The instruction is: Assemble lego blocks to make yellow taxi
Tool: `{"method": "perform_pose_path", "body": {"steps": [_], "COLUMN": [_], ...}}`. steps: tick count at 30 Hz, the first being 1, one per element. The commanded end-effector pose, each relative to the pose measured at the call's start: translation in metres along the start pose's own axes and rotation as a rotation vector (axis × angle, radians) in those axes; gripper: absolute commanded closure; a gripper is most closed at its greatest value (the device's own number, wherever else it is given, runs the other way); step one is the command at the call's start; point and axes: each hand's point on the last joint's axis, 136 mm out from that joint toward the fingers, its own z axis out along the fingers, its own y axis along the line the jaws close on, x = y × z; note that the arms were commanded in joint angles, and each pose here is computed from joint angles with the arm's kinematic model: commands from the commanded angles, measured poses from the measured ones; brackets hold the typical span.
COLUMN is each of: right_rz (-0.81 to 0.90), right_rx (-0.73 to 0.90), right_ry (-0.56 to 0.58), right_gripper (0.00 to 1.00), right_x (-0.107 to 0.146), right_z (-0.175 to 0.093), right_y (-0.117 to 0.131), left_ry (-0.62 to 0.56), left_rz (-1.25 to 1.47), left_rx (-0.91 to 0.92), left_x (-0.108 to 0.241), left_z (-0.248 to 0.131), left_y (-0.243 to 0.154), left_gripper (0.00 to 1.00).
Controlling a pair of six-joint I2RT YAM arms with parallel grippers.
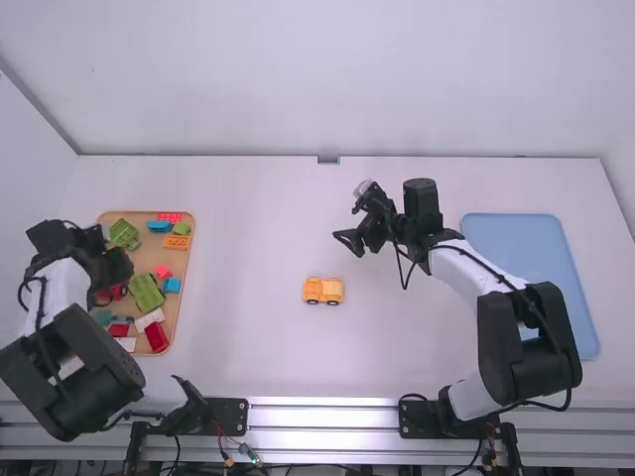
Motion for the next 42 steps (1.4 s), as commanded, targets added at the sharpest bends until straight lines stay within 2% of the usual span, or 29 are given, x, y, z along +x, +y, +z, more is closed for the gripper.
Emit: {"method": "perform_pose_path", "body": {"steps": [1, 4, 8, 10, 13, 19, 21, 27, 33, 39, 42], "right_rz": [0.087, 0.101, 0.190, 0.190, 0.224, 0.298, 0.314, 0.333, 0.325, 0.310, 0.312], "right_rx": [-0.055, -0.110, -0.141, -0.195, -0.265, -0.429, -0.448, -0.510, -0.544, -0.552, -0.520], "right_ry": [-0.056, -0.101, -0.122, -0.129, -0.125, -0.127, -0.122, -0.115, -0.104, -0.095, -0.088], "right_gripper": [0.01, 0.01, 0.02, 0.02, 0.01, 0.01, 0.00, 0.10, 0.22, 0.28, 0.30], "right_x": [-0.033, -0.060, -0.078, -0.079, -0.072, -0.057, -0.052, -0.043, -0.046, -0.047, -0.045], "right_z": [0.002, 0.002, -0.005, -0.009, -0.013, -0.021, -0.018, -0.010, -0.005, 0.000, 0.003], "right_y": [0.011, 0.021, 0.020, 0.026, 0.029, 0.035, 0.035, 0.040, 0.054, 0.062, 0.058], "left_ry": [-0.073, -0.147, -0.211, -0.251, -0.375, -0.519, -0.546, -0.617, -0.616, -0.619, -0.622], "left_rz": [0.239, 0.548, 0.941, 1.037, 1.255, 1.467, 1.497, 1.545, 1.581, 1.593, 1.593], "left_rx": [0.197, 0.275, 0.272, 0.283, 0.348, 0.432, 0.437, 0.415, 0.446, 0.463, 0.468], "left_x": [-0.007, -0.012, 0.000, 0.004, 0.016, 0.040, 0.046, 0.056, 0.073, 0.080, 0.080], "left_z": [-0.009, -0.014, -0.014, -0.016, -0.029, -0.050, -0.054, -0.065, -0.063, -0.066, -0.066], "left_y": [-0.069, -0.142, -0.220, -0.247, -0.302, -0.361, -0.371, -0.395, -0.410, -0.415, -0.416], "left_gripper": [0.98, 0.98, 0.98, 0.98, 0.98, 0.98, 0.98, 0.98, 0.98, 0.98, 0.98]}}
